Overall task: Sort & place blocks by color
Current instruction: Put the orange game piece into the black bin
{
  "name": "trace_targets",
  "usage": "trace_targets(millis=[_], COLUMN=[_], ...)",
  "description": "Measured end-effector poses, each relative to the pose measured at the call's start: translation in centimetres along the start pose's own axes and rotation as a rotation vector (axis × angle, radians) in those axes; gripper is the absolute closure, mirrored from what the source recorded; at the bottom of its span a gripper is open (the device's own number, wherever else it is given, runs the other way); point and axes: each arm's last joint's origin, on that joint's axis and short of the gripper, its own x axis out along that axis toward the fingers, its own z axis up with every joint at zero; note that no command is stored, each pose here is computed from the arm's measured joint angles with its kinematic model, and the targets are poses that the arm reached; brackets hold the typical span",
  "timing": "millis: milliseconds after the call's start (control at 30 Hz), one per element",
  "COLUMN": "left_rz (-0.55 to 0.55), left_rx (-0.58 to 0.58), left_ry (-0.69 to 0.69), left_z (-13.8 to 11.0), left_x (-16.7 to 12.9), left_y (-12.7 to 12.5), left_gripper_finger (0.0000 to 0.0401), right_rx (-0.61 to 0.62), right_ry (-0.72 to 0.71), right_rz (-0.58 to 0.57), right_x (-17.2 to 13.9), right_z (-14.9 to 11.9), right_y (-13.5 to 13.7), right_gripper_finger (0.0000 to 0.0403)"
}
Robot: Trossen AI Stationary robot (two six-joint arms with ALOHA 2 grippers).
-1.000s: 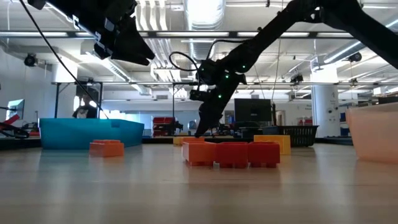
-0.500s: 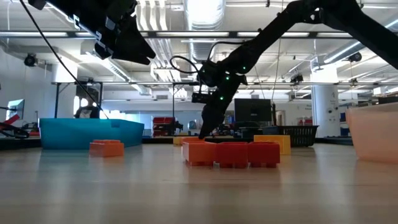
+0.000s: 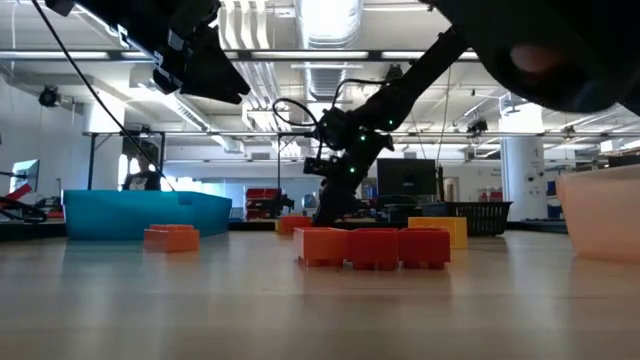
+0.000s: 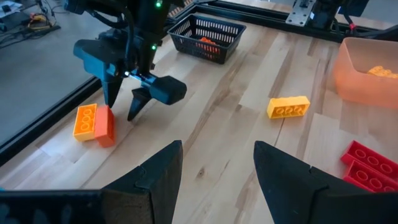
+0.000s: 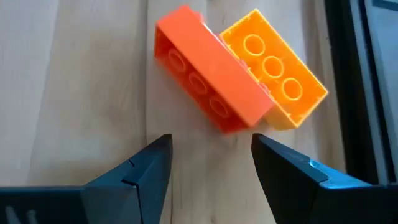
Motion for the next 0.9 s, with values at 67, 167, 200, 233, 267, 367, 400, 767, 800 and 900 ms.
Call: trace_targets(millis=[67,167,200,233,267,367,400,767,800,900], left_rz=[0.000,-0.003,-0.003,-0.003,-0.003,-0.003,-0.003,-0.002,-0.001,0.000], left_rx=[0.000,-0.001,-0.001,-0.001,-0.001,-0.001,-0.001,-0.003,-0.003,-0.011], left_ry=[0.000,0.001,0.001,0.001,0.001,0.001,0.001,0.002,0.002,0.001], left_z=[0.0,0.0,0.0,0.0,0.0,0.0,0.0,-0.1,-0.1,-0.1], left_x=[0.0,0.0,0.0,0.0,0.0,0.0,0.0,0.0,0.0,0.0], left_y=[0.0,0.0,0.0,0.0,0.0,0.0,0.0,0.0,0.0,0.0], left_gripper_finger=[0.0218,0.0218,0.0218,0.0218,0.0218,0.0218,0.0218,0.0218,0.0218,0.0218], right_rx=[0.010,0.025,0.028,0.032,0.037,0.048,0.051,0.061,0.070,0.088], right_ry=[0.000,-0.019,-0.022,-0.021,-0.021,-0.021,-0.020,-0.019,-0.014,0.008], right_rz=[0.008,0.033,0.037,0.038,0.041,0.050,0.054,0.137,0.142,0.165], right_x=[0.2,0.2,0.2,0.2,0.2,0.2,0.2,-0.7,-1.0,-1.7], right_z=[-0.1,-0.1,0.0,0.0,0.0,0.0,0.0,0.2,0.3,0.8], right_y=[0.0,0.1,0.1,0.1,0.2,0.3,0.4,0.9,1.0,1.6], right_gripper_finger=[0.0191,0.0200,0.0206,0.0214,0.0224,0.0261,0.0276,0.0391,0.0392,0.0392])
